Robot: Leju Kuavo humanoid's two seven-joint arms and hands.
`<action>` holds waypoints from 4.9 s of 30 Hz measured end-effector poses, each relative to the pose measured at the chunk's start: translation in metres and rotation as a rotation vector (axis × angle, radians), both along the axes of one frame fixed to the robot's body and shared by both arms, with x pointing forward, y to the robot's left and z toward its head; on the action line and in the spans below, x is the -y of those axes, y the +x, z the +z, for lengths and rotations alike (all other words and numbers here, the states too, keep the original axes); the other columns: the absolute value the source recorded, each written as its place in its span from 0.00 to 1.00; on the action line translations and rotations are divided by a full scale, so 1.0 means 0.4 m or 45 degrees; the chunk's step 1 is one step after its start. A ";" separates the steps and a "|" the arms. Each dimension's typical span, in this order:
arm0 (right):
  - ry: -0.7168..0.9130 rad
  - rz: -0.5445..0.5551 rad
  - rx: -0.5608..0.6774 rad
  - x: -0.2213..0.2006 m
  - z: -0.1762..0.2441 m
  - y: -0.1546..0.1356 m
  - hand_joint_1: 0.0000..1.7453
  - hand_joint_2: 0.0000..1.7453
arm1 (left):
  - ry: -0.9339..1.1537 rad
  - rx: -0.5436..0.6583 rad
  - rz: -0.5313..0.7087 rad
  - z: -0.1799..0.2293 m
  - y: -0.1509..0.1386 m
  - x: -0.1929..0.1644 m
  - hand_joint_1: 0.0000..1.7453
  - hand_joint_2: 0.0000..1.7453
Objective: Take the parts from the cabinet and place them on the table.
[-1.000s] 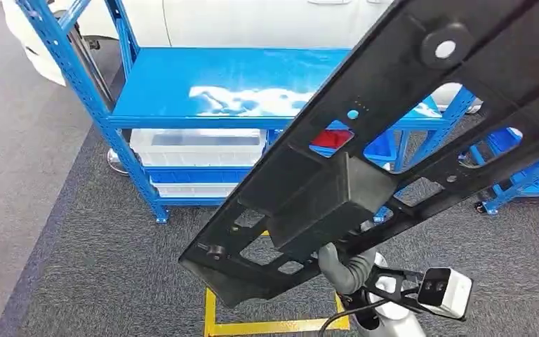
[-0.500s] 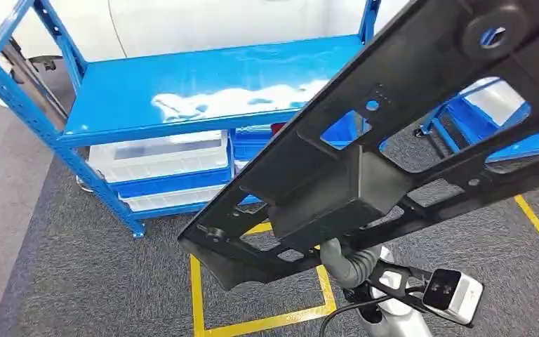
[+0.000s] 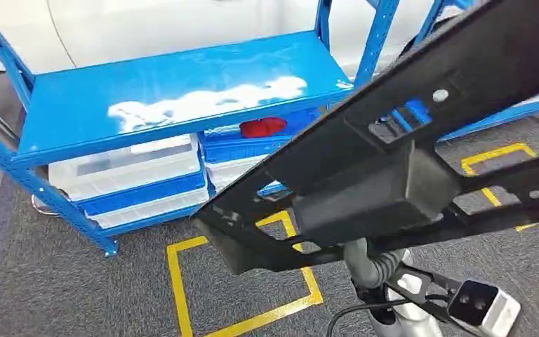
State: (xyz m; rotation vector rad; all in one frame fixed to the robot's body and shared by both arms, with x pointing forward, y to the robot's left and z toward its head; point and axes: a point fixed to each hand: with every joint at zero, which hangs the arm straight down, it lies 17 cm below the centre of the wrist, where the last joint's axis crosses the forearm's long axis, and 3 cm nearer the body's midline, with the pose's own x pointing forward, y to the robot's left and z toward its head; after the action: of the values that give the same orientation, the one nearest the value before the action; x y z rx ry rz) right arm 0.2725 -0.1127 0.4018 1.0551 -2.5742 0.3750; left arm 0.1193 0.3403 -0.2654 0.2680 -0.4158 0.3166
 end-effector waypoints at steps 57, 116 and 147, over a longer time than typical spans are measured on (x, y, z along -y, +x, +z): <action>0.029 -0.168 0.078 0.034 0.036 -0.066 1.00 1.00 | -0.011 -0.023 -0.150 -0.002 0.016 0.024 0.00 0.00; 0.152 -0.052 0.083 0.049 0.078 -0.047 1.00 1.00 | 0.102 0.018 -0.031 0.015 0.014 -0.098 0.00 0.00; 0.004 -0.058 0.012 -0.063 0.014 -0.022 1.00 1.00 | -0.001 0.023 -0.224 0.006 0.037 0.027 0.00 0.00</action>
State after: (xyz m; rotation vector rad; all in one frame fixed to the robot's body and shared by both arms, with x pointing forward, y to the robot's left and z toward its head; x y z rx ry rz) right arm 0.2636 -0.0873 0.4074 0.9958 -2.6033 0.3654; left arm 0.1339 0.3295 -0.2630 0.2258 -0.4540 0.1469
